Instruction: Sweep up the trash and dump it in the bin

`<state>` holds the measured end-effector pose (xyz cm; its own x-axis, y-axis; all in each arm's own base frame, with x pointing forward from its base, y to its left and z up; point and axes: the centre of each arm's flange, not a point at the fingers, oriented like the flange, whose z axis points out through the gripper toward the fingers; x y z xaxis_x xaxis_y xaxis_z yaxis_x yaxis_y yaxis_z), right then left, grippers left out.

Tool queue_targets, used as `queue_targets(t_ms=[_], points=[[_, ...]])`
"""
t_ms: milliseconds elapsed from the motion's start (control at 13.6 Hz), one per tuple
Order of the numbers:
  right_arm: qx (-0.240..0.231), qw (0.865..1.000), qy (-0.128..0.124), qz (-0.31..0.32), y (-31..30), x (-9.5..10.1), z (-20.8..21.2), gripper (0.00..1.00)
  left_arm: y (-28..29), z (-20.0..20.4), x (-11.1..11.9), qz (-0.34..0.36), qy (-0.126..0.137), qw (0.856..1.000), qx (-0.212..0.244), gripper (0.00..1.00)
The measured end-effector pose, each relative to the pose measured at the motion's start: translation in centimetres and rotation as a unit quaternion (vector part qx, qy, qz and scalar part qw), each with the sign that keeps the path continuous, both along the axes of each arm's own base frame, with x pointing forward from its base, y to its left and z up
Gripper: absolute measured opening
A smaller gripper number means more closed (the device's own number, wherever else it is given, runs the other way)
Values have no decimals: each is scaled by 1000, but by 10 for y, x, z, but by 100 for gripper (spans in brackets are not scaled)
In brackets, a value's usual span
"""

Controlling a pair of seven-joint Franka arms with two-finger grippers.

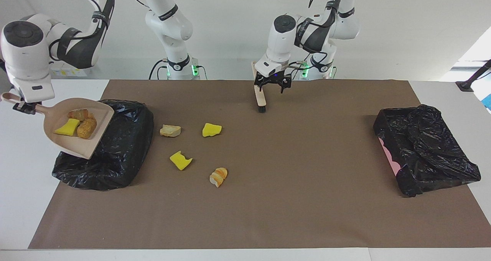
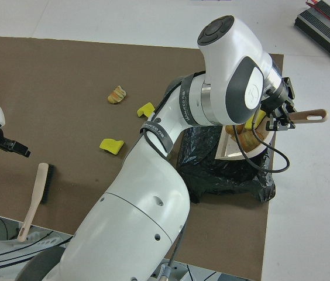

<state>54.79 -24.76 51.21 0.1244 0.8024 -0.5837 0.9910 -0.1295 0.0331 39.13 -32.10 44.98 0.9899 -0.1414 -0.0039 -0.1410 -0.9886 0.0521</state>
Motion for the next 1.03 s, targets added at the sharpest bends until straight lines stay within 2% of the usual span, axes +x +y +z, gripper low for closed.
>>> queue_targets(t_ms=[294,515,662,883,1031], points=[[-52,998,17,19,21,-28,10,32,91,83,83,-31,-24,999,-10,100],[-119,991,28,56,33,-42,24,32,151,133,122,-42,-55,998,-8,100],[-143,986,28,77,38,-44,28,32,181,162,133,-46,-66,997,10,100],[-160,982,27,91,47,-43,35,32,211,201,131,-60,-59,996,20,100],[-191,975,27,111,54,-41,44,32,228,215,133,-51,-53,997,22,100]])
